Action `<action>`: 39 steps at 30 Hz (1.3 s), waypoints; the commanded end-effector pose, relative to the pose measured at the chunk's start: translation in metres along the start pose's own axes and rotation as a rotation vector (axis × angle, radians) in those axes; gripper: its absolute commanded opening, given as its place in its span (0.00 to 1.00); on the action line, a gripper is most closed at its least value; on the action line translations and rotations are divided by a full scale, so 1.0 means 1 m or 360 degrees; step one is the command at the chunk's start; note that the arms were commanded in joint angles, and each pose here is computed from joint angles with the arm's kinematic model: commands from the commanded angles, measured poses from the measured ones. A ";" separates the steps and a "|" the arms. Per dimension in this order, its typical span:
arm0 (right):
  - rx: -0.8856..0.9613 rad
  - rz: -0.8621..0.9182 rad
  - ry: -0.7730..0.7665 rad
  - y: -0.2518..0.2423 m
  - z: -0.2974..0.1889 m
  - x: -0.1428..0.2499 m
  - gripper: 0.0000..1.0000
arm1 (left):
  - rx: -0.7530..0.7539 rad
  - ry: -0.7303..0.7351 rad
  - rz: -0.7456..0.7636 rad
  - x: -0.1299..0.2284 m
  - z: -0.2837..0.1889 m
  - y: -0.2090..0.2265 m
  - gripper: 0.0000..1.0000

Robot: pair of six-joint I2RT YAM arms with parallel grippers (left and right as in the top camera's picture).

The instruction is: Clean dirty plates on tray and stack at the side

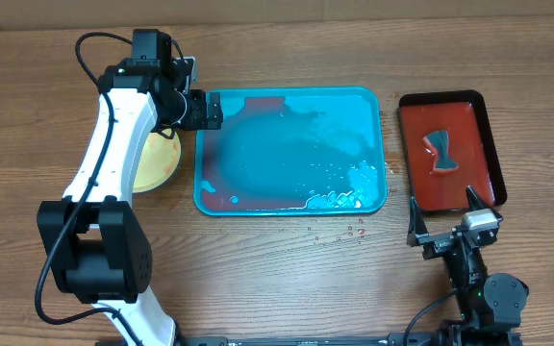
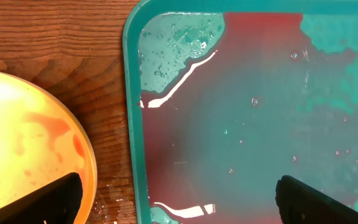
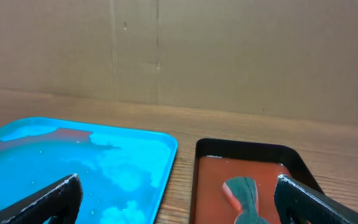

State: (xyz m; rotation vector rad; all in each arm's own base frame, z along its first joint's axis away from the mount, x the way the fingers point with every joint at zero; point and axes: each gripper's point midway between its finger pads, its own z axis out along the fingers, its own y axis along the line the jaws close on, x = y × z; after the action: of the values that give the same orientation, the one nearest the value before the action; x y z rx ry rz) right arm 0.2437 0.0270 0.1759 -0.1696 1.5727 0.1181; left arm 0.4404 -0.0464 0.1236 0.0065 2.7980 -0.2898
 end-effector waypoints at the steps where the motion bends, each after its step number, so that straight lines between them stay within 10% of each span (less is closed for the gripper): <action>1: 0.0007 0.0011 -0.0008 0.000 0.000 0.002 1.00 | 0.0017 -0.0049 0.0031 -0.008 -0.009 -0.005 1.00; 15: 0.0007 0.0010 -0.0008 0.000 0.000 0.002 1.00 | 0.0019 -0.0087 0.0038 -0.010 -0.019 -0.007 1.00; 31: 0.0007 0.0010 -0.0008 0.000 0.000 0.002 1.00 | 0.0062 -0.0889 0.0196 -0.009 -0.232 -0.047 1.00; 39: 0.0007 0.0010 -0.0008 0.000 0.000 0.002 1.00 | -0.0197 -0.0856 0.0157 0.025 -0.255 -0.022 1.00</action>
State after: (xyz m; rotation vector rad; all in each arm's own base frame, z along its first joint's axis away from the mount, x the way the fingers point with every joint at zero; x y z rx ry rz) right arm 0.2437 0.0271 0.1759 -0.1699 1.5726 0.1184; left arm 0.3430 -0.0352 0.3572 0.0578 2.2516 -0.2033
